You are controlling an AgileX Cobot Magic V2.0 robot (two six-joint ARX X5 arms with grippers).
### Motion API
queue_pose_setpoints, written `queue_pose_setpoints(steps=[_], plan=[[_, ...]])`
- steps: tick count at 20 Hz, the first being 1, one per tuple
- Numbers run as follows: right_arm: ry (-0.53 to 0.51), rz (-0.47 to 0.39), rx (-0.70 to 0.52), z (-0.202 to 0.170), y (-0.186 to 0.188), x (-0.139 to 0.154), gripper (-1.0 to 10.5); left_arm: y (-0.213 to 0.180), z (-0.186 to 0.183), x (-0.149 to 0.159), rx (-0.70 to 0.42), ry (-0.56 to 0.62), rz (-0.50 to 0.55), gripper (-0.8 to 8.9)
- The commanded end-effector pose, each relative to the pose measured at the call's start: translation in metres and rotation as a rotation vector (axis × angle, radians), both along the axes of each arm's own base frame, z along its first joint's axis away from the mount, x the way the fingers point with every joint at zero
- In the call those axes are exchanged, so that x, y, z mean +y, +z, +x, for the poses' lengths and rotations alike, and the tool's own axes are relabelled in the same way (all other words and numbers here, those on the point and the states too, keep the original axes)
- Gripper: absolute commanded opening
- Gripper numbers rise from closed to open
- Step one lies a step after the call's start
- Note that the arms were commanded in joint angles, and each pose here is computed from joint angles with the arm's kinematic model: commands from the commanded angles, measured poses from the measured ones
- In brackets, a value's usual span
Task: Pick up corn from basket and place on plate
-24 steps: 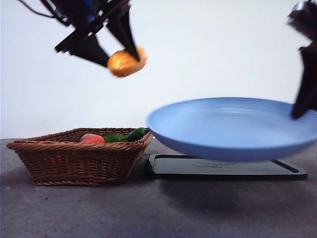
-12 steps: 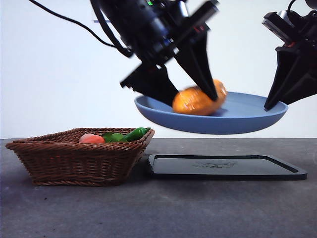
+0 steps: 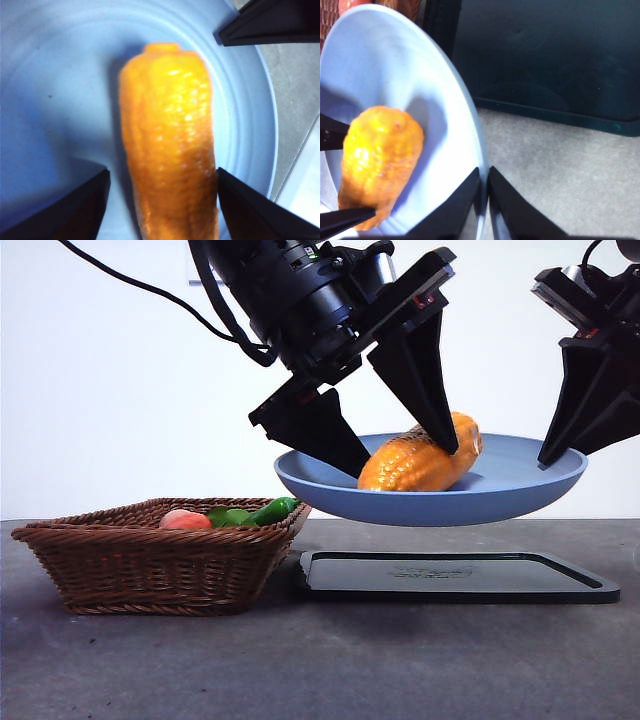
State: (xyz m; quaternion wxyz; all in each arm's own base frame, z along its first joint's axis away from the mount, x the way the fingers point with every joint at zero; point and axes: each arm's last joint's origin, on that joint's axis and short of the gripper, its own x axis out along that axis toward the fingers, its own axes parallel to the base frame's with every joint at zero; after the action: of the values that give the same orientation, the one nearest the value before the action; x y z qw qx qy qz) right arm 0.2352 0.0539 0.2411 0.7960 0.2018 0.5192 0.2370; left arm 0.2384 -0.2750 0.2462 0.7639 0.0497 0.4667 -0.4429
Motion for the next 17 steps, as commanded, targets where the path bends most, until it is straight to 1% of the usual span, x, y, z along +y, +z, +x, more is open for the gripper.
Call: queue_pose_setpoints(steps=[1, 5, 9, 12, 17], plan=[[0.019, 0.013, -0.022, 0.004, 0.003, 0.002, 0.0, 0.007, -0.003, -0.003, -0.018, -0.014, -0.012, 3.53], [-0.007, -0.003, -0.008, 0.010, -0.003, -0.002, 0.0, 0.039, -0.013, 0.009, -0.080, -0.013, -0.080, 3.53], [-0.053, -0.009, 0.018, 0.023, -0.013, -0.013, 0.0, 0.080, -0.029, 0.031, -0.160, -0.004, -0.168, 3.52], [-0.090, -0.017, 0.040, 0.044, -0.017, -0.025, 0.0, 0.108, -0.046, 0.052, -0.216, 0.003, -0.227, 3.52], [-0.121, -0.023, 0.098, 0.089, -0.028, -0.035, 0.0, 0.137, -0.069, 0.078, -0.272, 0.003, -0.289, 3.52]])
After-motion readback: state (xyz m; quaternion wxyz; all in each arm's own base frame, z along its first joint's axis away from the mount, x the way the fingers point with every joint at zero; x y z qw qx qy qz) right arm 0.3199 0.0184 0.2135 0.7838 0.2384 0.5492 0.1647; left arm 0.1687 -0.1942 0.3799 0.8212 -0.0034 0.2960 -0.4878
